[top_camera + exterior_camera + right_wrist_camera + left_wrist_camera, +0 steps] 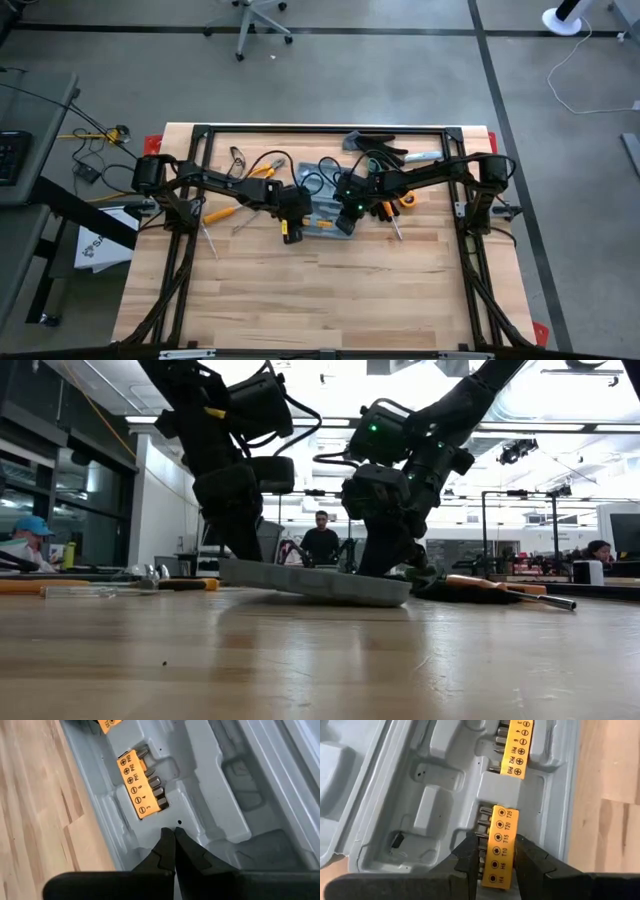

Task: Prefit tool cases
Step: Remove the left yellow screwdriver bits from the gray toolbox

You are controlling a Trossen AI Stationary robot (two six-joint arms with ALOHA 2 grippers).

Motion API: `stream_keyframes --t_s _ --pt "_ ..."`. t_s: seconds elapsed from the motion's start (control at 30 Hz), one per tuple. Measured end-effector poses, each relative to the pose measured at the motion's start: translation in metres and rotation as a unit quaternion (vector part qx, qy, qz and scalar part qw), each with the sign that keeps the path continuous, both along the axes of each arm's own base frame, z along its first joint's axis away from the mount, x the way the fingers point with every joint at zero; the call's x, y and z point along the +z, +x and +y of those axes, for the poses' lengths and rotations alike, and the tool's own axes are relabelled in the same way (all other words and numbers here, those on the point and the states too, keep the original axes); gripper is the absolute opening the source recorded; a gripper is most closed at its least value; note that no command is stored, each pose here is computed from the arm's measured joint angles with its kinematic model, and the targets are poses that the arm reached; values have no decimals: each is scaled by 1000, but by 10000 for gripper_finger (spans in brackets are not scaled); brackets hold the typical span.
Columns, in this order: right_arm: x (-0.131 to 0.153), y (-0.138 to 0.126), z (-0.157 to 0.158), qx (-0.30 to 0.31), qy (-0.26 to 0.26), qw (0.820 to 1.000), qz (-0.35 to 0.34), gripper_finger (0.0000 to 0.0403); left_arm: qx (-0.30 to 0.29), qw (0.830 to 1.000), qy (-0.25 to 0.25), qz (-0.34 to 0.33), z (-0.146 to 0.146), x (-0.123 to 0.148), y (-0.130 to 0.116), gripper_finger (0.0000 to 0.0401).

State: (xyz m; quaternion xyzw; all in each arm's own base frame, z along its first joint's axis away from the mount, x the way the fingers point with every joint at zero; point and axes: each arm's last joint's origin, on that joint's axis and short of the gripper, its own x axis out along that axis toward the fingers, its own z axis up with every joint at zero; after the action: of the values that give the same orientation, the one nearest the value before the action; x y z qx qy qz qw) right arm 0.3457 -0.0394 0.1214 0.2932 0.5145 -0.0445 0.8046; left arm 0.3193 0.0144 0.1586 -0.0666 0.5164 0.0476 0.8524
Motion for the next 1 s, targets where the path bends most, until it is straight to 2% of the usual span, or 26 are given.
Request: stream_keyframes --t_s 0.23,0.33,0.57,0.7,0.83,1.0 --pt "-5 0 0 10 7 1000 9 0 2 1000 -4 -11 0 7 -1 81" --pt "-7 0 1 13 7 1000 10 0 6 998 1 -59 1 22 4 81" --pt "-7 0 -2 14 3 1000 9 0 21 998 13 -58 7 38 -9 81" --pt "-7 -1 -3 14 3 1000 9 0 26 999 25 -5 9 35 -20 80" --pt "-7 -1 -3 17 1 1000 9 0 27 999 20 3 8 34 -32 80" --pt "-7 -1 -3 19 -1 1000 9 0 60 998 1 17 5 24 -53 80"
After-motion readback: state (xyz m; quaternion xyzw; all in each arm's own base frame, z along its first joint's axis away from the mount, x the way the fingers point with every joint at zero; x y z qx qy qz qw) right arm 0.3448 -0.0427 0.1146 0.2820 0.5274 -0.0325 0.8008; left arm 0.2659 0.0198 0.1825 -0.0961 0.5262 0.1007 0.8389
